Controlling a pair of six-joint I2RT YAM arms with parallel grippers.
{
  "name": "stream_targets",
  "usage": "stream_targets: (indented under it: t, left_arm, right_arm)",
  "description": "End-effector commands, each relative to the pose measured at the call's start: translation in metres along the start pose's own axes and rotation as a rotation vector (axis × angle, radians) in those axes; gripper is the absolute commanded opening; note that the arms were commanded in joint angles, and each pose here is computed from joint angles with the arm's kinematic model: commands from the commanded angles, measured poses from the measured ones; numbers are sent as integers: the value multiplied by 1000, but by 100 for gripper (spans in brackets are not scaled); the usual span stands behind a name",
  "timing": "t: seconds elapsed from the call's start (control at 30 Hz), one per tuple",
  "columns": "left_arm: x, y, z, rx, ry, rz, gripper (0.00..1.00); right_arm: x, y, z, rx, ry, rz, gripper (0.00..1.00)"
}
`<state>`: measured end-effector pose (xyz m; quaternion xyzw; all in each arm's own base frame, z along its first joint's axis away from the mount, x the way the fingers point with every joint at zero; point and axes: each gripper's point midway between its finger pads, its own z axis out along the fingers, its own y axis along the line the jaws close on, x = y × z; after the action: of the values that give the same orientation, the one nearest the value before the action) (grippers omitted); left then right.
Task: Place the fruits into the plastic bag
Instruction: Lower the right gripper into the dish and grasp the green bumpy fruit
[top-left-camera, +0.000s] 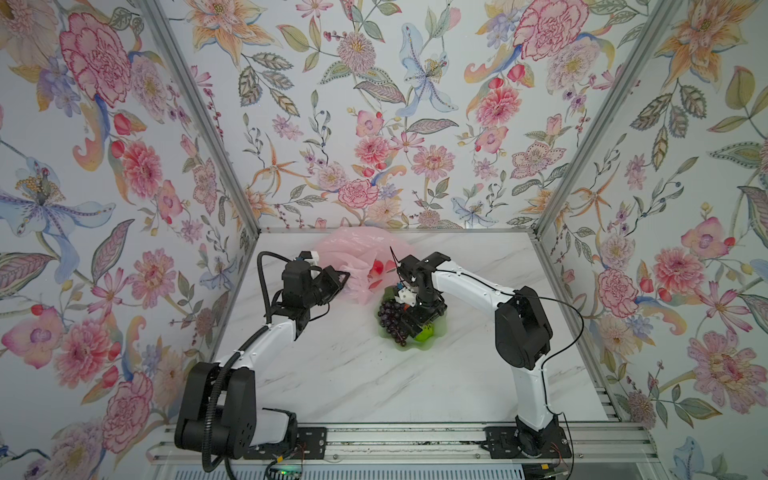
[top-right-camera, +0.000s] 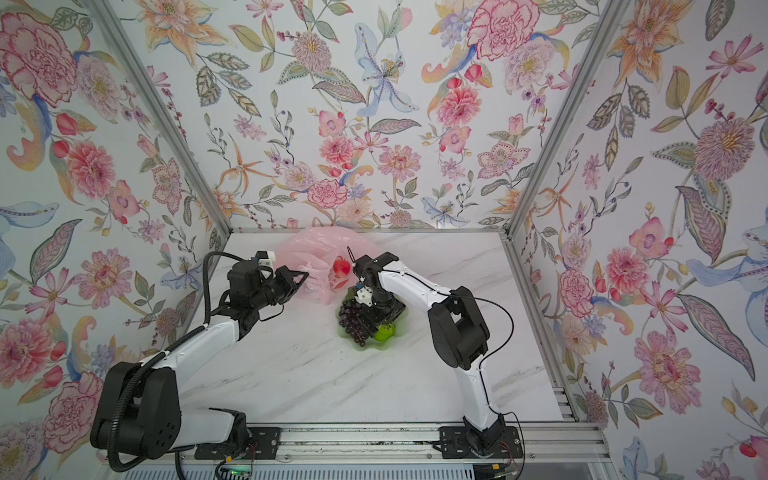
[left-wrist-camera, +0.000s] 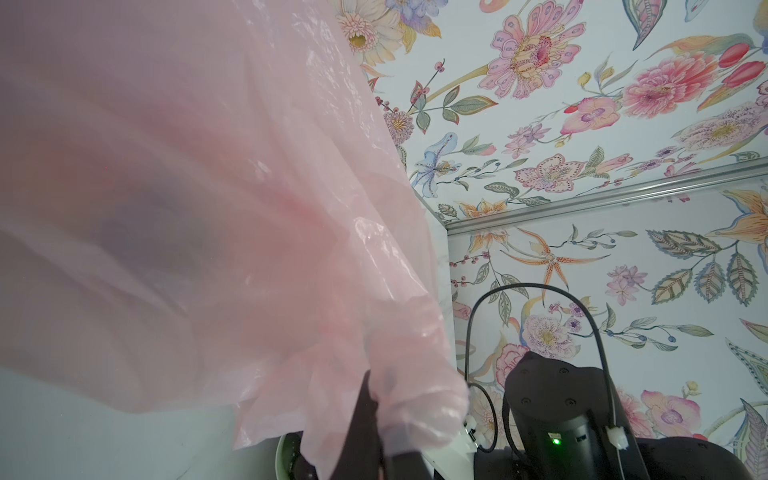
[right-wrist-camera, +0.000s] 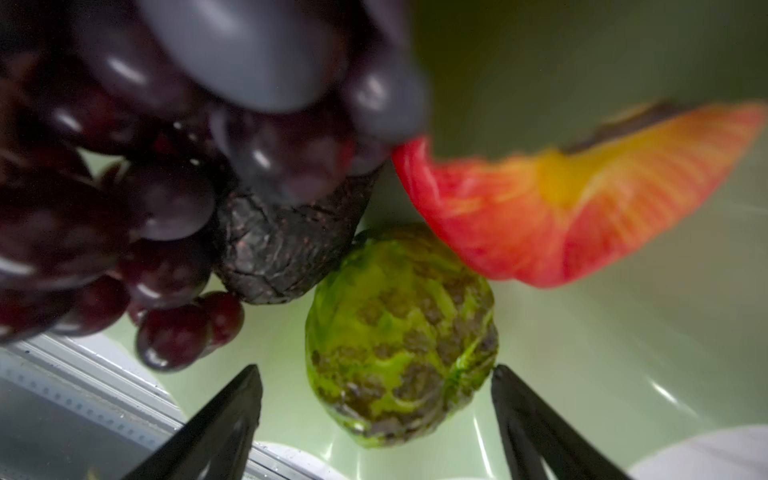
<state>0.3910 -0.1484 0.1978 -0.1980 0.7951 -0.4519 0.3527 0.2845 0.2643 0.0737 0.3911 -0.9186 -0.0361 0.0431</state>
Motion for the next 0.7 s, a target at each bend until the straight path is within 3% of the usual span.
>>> stream_targets:
  t: [0.0,0.43,0.67]
  left_arm:
    - [3,4,-6,-7,7,13,0]
    - [5,10,-11,-16,-3,5,0]
    - [5,10,-12,-15,-9,1,0]
  right_arm:
    - [8,-5,11,15,58,4,87]
    - [6,-2,24,7,90,15,82]
    - [3,-5,12,31,59,10,73]
